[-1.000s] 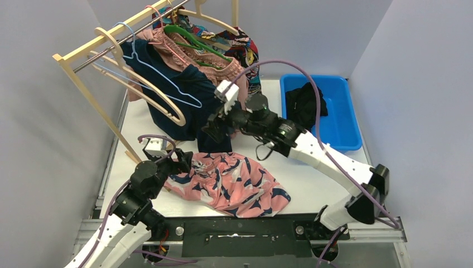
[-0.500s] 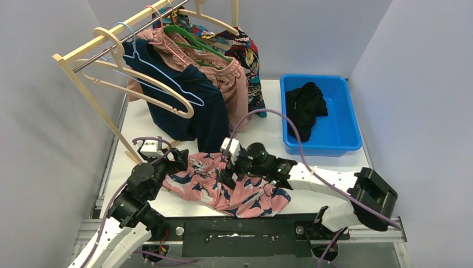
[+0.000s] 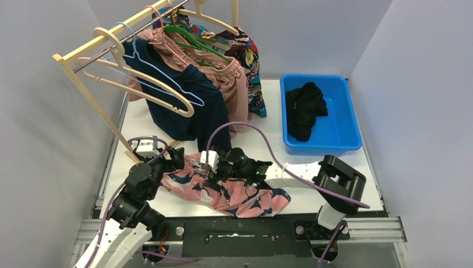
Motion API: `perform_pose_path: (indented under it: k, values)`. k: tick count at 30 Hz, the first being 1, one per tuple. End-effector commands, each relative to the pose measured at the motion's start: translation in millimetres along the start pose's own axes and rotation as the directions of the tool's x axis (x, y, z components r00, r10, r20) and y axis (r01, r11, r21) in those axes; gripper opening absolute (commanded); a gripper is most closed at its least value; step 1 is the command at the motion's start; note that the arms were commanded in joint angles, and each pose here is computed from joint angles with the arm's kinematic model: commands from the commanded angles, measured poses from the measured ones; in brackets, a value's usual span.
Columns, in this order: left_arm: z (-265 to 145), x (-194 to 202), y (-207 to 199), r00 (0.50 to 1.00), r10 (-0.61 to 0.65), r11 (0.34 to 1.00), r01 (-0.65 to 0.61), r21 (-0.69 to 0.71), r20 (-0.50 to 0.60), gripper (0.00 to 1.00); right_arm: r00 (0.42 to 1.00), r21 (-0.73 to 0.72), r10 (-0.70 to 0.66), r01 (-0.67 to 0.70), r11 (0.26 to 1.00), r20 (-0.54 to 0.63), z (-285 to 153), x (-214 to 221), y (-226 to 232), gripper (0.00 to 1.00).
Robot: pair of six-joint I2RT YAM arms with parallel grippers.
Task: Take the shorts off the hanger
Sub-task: Pick up the shorts at the center of the board.
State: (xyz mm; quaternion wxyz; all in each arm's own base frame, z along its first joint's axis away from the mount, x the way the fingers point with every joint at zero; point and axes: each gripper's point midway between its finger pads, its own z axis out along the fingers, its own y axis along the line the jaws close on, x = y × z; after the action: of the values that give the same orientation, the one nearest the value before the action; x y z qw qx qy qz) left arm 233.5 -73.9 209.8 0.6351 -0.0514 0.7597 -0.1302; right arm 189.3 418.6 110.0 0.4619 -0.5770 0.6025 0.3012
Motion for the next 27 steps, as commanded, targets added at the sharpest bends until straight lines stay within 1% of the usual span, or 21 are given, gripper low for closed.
perform_pose_path:
  k: [1,3,5,8,10,11,14,15,16,17,18,20,21,23,25,27]
  values:
    - [-3.1,-22.5,-0.6,0.997,-0.027,1.000,0.027,0.005,0.076,0.81,0.988,0.057,-0.110,0.104,0.993,0.110,23.5,-37.1,-27.5,0.98]
    - [-4.3,-24.3,2.1,0.996,-0.030,1.000,0.030,-0.005,0.083,0.81,0.992,0.005,-0.089,0.089,0.996,0.094,33.9,-27.6,-29.2,0.98]
    - [-5.4,-26.0,5.3,0.995,-0.034,0.999,0.036,-0.018,0.092,0.81,0.996,-0.018,-0.018,0.020,1.000,0.086,42.5,-15.3,-36.4,0.97]
    - [-5.9,-28.0,7.5,0.994,-0.039,0.999,0.042,-0.024,0.105,0.81,0.994,-0.098,0.077,-0.070,0.993,0.074,46.8,0.1,-36.9,0.98]
    - [-6.0,-29.0,8.1,0.993,-0.041,0.999,0.044,-0.024,0.109,0.81,0.993,-0.129,0.111,-0.106,0.986,0.028,45.9,14.1,-29.8,0.99]
    - [-5.6,-28.5,8.3,0.993,-0.041,0.999,0.044,-0.024,0.108,0.81,0.993,-0.150,0.118,-0.115,0.982,0.008,45.1,18.5,-22.9,0.97]
    - [-3.5,-27.0,10.5,0.994,-0.038,0.999,0.042,-0.035,0.100,0.81,0.992,-0.214,0.106,-0.118,0.970,-0.066,42.8,31.1,0.9,0.82]
    - [-3.1,-26.4,11.2,0.995,-0.037,0.998,0.041,-0.039,0.095,0.81,0.992,-0.237,0.094,-0.111,0.965,-0.082,41.6,34.3,9.0,0.79]
    - [-2.6,-25.7,11.5,0.995,-0.036,0.998,0.040,-0.041,0.091,0.81,0.992,-0.266,0.085,-0.106,0.958,-0.089,39.8,35.8,18.2,0.76]
    - [-2.3,-25.2,11.3,0.996,-0.035,0.998,0.039,-0.040,0.087,0.81,0.994,-0.299,0.071,-0.092,0.950,-0.081,37.6,35.3,26.1,0.69]
    - [-2.0,-24.8,11.2,0.996,-0.036,0.998,0.039,-0.041,0.084,0.81,0.996,-0.320,0.061,-0.080,0.944,-0.068,35.3,33.7,29.8,0.61]
    - [-1.9,-24.0,11.4,0.996,-0.037,0.998,0.040,-0.043,0.080,0.81,0.997,-0.307,0.056,-0.071,0.949,-0.057,33.1,29.8,27.6,0.42]
    - [-1.8,-24.0,11.3,0.996,-0.037,0.998,0.041,-0.042,0.080,0.81,0.996,-0.305,0.048,-0.066,0.950,-0.069,31.0,29.6,26.3,0.31]
    - [-1.7,-23.1,11.7,0.996,-0.037,0.998,0.041,-0.044,0.078,0.81,0.994,-0.301,0.007,-0.039,0.953,-0.108,26.1,28.1,20.6,0.03]
    - [-1.9,-22.5,12.3,0.996,-0.038,0.998,0.041,-0.047,0.075,0.81,0.990,-0.276,-0.012,-0.028,0.961,-0.142,18.6,22.3,14.0,0.00]
    - [-2.6,-22.2,12.8,0.996,-0.045,0.998,0.049,-0.051,0.072,0.81,0.992,-0.249,-0.031,-0.001,0.969,-0.122,4.3,4.2,9.6,0.00]
